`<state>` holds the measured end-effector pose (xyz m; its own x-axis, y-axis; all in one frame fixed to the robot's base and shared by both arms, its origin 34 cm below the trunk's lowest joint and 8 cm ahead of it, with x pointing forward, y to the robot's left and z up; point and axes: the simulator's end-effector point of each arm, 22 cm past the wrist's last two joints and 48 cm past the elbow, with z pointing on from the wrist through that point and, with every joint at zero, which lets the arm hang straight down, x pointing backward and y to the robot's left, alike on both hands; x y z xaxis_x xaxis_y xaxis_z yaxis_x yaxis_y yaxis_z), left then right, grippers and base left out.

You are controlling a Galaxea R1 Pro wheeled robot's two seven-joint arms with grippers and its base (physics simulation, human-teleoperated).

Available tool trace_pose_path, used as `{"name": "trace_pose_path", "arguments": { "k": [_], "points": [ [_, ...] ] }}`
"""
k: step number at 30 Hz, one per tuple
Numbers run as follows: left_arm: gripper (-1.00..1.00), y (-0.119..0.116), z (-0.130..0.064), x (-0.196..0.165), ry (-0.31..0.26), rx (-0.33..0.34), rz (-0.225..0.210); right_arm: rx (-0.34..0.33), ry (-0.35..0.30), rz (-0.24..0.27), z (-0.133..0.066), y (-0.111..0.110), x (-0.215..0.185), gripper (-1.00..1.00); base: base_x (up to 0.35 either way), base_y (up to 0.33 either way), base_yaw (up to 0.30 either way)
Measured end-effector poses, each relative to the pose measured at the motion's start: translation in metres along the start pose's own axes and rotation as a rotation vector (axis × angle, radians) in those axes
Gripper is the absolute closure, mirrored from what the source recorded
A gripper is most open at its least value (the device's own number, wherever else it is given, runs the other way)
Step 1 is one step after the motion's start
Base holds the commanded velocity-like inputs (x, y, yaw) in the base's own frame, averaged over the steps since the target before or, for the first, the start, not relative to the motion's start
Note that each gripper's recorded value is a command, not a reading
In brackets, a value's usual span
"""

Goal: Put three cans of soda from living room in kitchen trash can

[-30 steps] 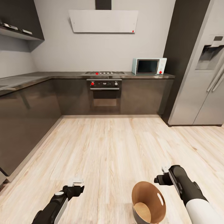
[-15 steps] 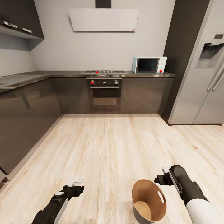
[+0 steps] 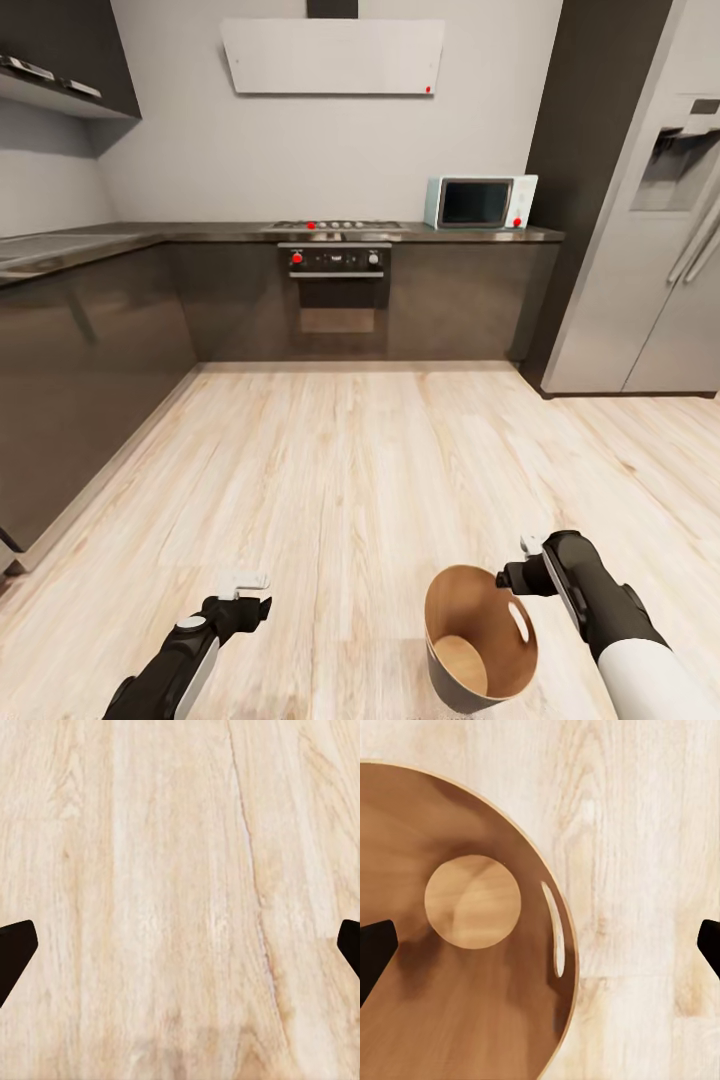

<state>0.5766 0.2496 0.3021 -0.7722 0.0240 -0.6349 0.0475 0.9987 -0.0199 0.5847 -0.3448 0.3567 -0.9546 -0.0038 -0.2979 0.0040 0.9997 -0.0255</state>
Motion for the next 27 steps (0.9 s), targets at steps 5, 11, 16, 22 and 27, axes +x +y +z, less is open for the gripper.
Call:
{"name": "trace_pose_path", "arguments": {
  "k": [5, 11, 16, 22, 27],
  "points": [
    [-1.00, 0.000, 0.005, 0.008, 0.004, 0.000, 0.000, -0.001, 0.004, -0.002, 0.008, 0.001, 0.005, -1.00, 0.000, 0.000, 0.000],
    [-1.00, 0.001, 0.007, 0.012, 0.011, -0.002, -0.002, -0.001, 0.013, -0.004, 0.012, 0.002, 0.008, -1.00, 0.000, 0.000, 0.000],
    [-1.00, 0.001, 0.012, 0.022, 0.031, -0.001, -0.002, -0.002, 0.034, -0.006, 0.021, 0.003, 0.014, -1.00, 0.000, 0.000, 0.000],
    [-1.00, 0.000, 0.017, 0.030, 0.045, 0.000, -0.003, -0.002, 0.050, -0.007, 0.028, 0.004, 0.020, -1.00, 0.000, 0.000, 0.000],
    [-1.00, 0.002, 0.017, 0.029, 0.040, -0.002, -0.007, -0.002, 0.050, -0.007, 0.028, 0.004, 0.020, -1.00, 0.000, 0.000, 0.000]
  ]
}}
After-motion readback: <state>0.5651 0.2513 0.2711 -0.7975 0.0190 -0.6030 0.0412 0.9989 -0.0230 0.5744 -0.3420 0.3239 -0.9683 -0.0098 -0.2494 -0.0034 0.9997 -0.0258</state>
